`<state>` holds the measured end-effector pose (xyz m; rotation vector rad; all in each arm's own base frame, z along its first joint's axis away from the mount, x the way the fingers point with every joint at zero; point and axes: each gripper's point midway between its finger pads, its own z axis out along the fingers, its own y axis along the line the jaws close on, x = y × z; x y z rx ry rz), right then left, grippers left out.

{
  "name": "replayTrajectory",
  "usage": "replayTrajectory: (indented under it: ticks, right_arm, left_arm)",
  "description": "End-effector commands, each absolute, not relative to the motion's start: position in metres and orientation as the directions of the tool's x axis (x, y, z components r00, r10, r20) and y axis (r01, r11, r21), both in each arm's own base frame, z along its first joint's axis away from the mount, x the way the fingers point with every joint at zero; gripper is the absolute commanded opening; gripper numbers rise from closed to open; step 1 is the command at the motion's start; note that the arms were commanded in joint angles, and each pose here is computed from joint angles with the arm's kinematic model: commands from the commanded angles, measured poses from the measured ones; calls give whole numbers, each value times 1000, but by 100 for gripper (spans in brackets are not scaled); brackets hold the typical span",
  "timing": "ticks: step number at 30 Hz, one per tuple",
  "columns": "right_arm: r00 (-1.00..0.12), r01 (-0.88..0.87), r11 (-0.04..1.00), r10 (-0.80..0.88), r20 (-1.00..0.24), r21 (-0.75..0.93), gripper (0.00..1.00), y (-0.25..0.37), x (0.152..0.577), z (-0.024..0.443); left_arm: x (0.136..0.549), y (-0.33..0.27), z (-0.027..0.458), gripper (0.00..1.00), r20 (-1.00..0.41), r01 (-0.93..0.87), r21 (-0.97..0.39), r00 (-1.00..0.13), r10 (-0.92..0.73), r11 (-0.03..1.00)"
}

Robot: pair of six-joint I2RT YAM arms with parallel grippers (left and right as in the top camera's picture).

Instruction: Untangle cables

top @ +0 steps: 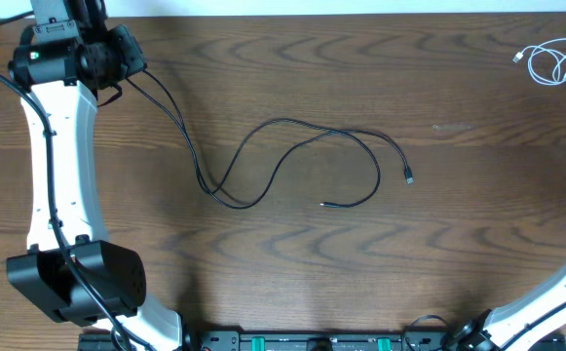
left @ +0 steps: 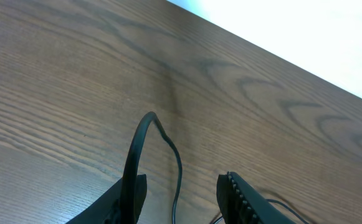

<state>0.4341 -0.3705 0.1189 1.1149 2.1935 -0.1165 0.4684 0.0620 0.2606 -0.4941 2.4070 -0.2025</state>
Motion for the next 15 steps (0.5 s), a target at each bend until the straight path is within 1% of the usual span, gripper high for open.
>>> replayTrajectory:
  ticks: [1, 3, 5, 7, 8, 9, 11, 12, 15]
  right_arm:
    - [-397, 630, 701, 661, -636, 335, 99, -346, 460, 165]
    - [-412, 574, 730, 650, -639, 372, 99, -327, 468, 181]
    - [-430, 556, 742, 642, -634, 375, 99, -312, 471, 188]
    - [-466, 534, 761, 629, -622, 370, 99, -291, 473, 193]
    - [-496, 499, 786, 605, -623, 365, 99, -280, 475, 195]
    - [-542, 431, 828, 555, -631, 359, 99, -264, 480, 198]
    - [-607, 292, 880, 474, -638, 375, 99, -233, 486, 202]
    - [-635, 222, 893, 437, -637, 391, 99, -214, 490, 203]
    - [-703, 109, 901, 368, -608, 419, 99, -171, 492, 199]
  left_arm:
    - [471, 59, 259, 42, -582, -283, -273, -712, -392, 919]
    - [471, 59, 259, 42, -583, -282, -274, -712, -392, 920]
    - [470, 59, 259, 43, -579, -283, -273, -715, -392, 919]
    - [469, 59, 258, 42, -576, -285, -273, -717, -393, 919]
    - [469, 59, 258, 42, -575, -285, -273, -718, -393, 919]
    - [469, 58, 258, 42, -573, -284, -274, -719, -393, 919]
    - [469, 52, 258, 42, -568, -264, -293, -725, -390, 919]
    - [470, 47, 259, 42, -564, -250, -306, -729, -387, 919]
    - [469, 35, 258, 42, -555, -226, -316, -744, -373, 922]
